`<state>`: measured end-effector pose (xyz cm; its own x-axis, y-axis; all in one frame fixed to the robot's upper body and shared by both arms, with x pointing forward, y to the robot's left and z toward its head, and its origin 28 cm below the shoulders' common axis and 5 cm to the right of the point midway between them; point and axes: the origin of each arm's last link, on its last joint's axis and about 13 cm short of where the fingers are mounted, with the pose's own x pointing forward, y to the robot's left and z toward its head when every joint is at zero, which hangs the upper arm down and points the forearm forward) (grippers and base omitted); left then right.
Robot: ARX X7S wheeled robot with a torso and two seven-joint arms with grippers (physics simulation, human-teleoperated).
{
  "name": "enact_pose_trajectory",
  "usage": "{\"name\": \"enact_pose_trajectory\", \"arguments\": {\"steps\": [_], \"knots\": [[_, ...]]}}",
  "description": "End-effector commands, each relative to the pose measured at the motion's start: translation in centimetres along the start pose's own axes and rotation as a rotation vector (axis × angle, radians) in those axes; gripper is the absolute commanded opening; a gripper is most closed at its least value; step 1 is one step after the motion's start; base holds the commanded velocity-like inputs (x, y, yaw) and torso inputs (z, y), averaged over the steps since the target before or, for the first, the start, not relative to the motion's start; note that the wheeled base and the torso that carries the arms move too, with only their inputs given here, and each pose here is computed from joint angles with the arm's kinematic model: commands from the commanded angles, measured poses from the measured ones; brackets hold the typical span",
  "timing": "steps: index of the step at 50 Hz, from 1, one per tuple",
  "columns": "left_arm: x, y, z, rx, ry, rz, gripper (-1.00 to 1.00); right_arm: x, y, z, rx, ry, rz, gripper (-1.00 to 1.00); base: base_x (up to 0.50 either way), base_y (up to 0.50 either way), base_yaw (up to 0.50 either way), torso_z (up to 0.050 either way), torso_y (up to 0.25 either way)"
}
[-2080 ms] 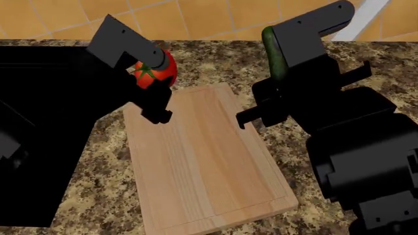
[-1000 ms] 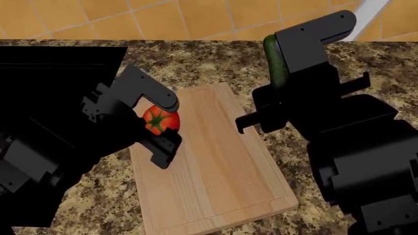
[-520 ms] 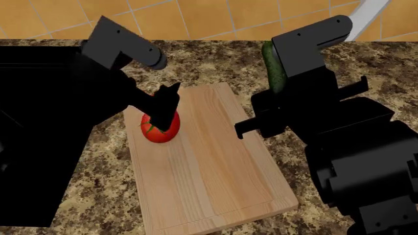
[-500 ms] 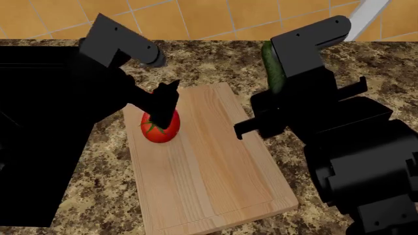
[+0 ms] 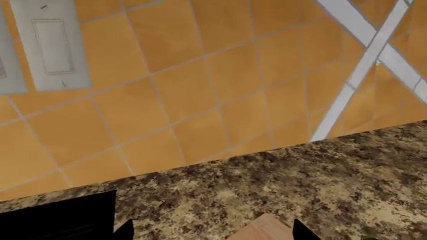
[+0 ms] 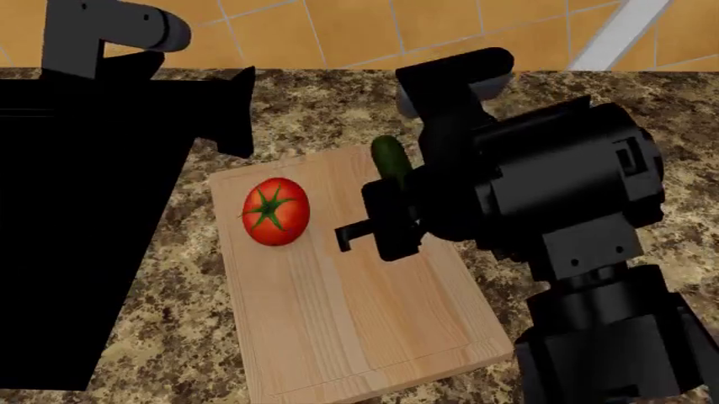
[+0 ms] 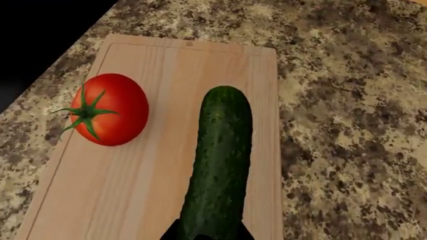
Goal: Pick the vegetables from the sink and place them on the cutting board.
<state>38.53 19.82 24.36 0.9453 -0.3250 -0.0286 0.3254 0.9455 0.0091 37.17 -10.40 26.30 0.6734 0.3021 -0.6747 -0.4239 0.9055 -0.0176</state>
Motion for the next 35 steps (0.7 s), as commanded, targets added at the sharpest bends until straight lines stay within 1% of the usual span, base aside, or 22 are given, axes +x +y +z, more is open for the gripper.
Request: {"name": "enact_pose_trajectory", "arguments": {"steps": [1, 11, 18, 35], "knots": [[-0.2, 0.5, -0.3, -0.04, -0.02, 0.035, 1.0, 0.0, 0.9, 0.6, 0.045, 0.093, 0.093, -1.0, 0.0, 0.0, 0.0, 0.0, 0.0], [0.0, 0.5, -0.4, -0.039, -0.014, 0.036, 1.0, 0.7, 0.9, -0.3, 0.069, 0.122, 0.123, -1.0, 0.0, 0.0, 0.0, 0.0, 0.0], [-0.1, 0.5, -0.7, -0.035, -0.01, 0.039, 1.0, 1.0, 0.8, -0.8, 0.083, 0.136, 0.121, -1.0, 0.0, 0.0, 0.0, 0.0, 0.0], [-0.2, 0.3, -0.8, -0.022, -0.004, 0.035, 1.0, 1.6, 0.9, -2.0, 0.095, 0.172, 0.136, -1.0, 0.0, 0.0, 0.0, 0.0, 0.001]]}}
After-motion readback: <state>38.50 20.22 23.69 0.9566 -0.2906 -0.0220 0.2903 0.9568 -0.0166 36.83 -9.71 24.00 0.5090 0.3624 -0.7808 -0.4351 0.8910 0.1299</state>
